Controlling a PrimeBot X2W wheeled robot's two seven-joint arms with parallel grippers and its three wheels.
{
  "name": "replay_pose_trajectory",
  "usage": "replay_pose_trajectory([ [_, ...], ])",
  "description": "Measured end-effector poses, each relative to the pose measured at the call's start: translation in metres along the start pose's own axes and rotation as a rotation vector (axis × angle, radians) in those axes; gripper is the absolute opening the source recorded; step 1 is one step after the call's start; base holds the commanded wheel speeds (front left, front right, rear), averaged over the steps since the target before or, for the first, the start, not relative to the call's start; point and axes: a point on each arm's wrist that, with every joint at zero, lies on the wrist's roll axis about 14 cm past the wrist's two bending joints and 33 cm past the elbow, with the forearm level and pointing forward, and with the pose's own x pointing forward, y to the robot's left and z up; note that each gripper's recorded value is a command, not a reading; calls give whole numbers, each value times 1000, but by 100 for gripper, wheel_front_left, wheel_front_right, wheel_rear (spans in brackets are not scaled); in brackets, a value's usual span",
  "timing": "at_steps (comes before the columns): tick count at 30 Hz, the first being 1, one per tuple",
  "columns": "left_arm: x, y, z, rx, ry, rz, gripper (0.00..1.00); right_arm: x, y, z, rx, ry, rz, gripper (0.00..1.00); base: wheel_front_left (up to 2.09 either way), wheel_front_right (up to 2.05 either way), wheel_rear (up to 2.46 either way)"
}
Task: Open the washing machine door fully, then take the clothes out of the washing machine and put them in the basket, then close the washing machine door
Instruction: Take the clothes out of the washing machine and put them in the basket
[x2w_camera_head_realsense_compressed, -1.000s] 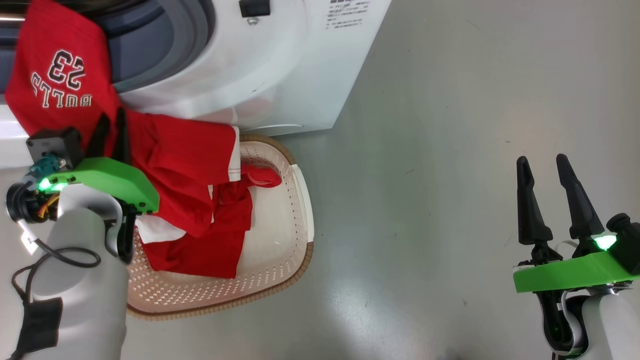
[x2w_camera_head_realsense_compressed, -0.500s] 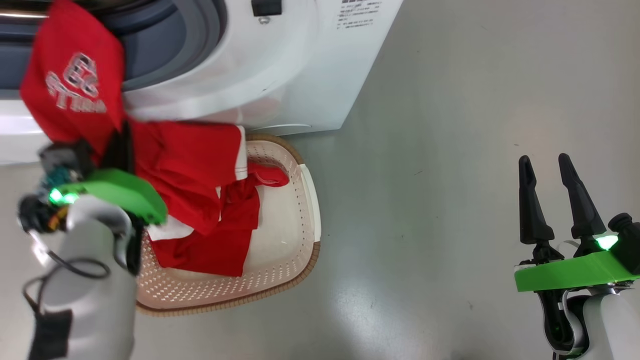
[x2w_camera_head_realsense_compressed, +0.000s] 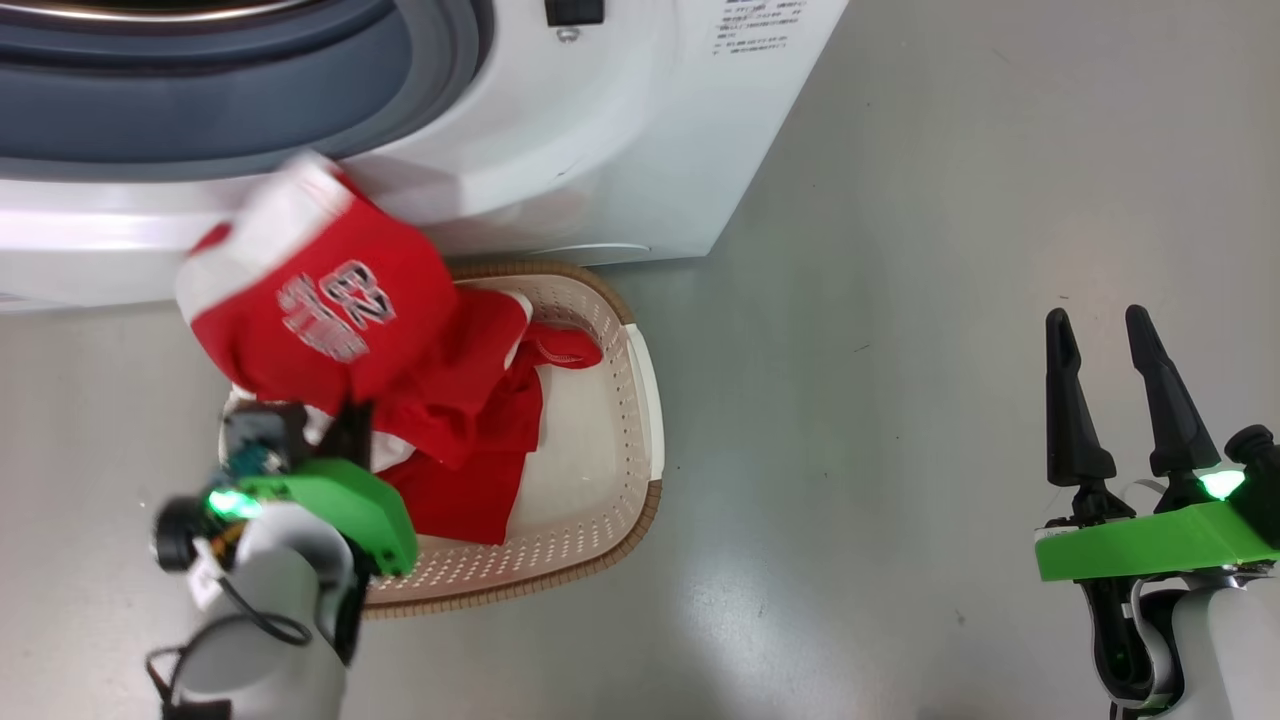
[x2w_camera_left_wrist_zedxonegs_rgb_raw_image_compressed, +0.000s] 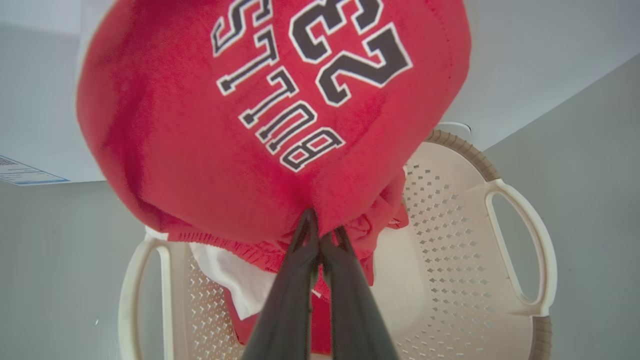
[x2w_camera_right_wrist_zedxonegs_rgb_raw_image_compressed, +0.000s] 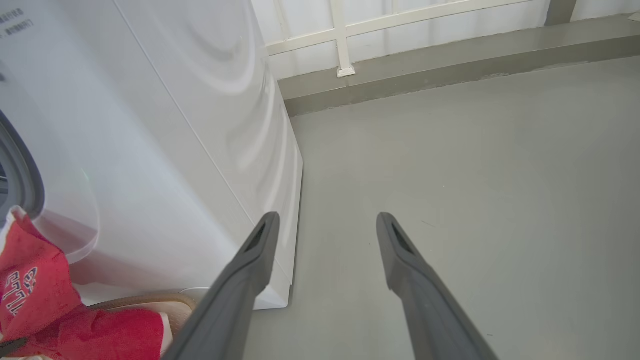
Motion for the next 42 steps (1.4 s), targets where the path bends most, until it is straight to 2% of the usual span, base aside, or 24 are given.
replay_pose_trajectory([
  [10, -10, -18, -40, -10, 120, -51, 0, 1, -1, -2, -4, 4, -2, 100, 0, 0, 0],
  [18, -16, -27, -58, -22, 178, -77, 0, 1, -1, -2, -9, 4, -2, 100, 0, 0, 0],
  [25, -21, -57, -65, -62, 216, -162, 0, 0, -1, 0, -9, 1, -1, 100, 0, 0, 0],
  [28, -24, -59, -68, -72, 228, -167, 0, 1, 1, 1, -7, -2, 3, 100, 0, 0, 0],
  [29, -25, -58, -68, -75, 225, -166, 13, 1, 1, 1, -7, -3, 4, 100, 0, 0, 0],
  [31, -26, -55, -68, -75, 221, -160, 49, 0, 1, 2, -7, -5, 4, 100, 0, 0, 0],
  [32, -26, -52, -67, -74, 218, -156, 75, 0, 1, 2, -7, -6, 4, 100, 0, 0, 0],
  [33, -26, -50, -66, -70, 215, -152, 96, 0, 1, 3, -7, -7, 5, 100, 0, 0, 0],
  [34, -26, -50, -66, -70, 215, -152, 100, 0, 1, 3, -7, -7, 5, 100, 0, 0, 0],
  [42, -22, -49, -52, -76, 178, -155, 100, -1, 3, 6, -6, -13, 9, 100, 0, 0, 0],
])
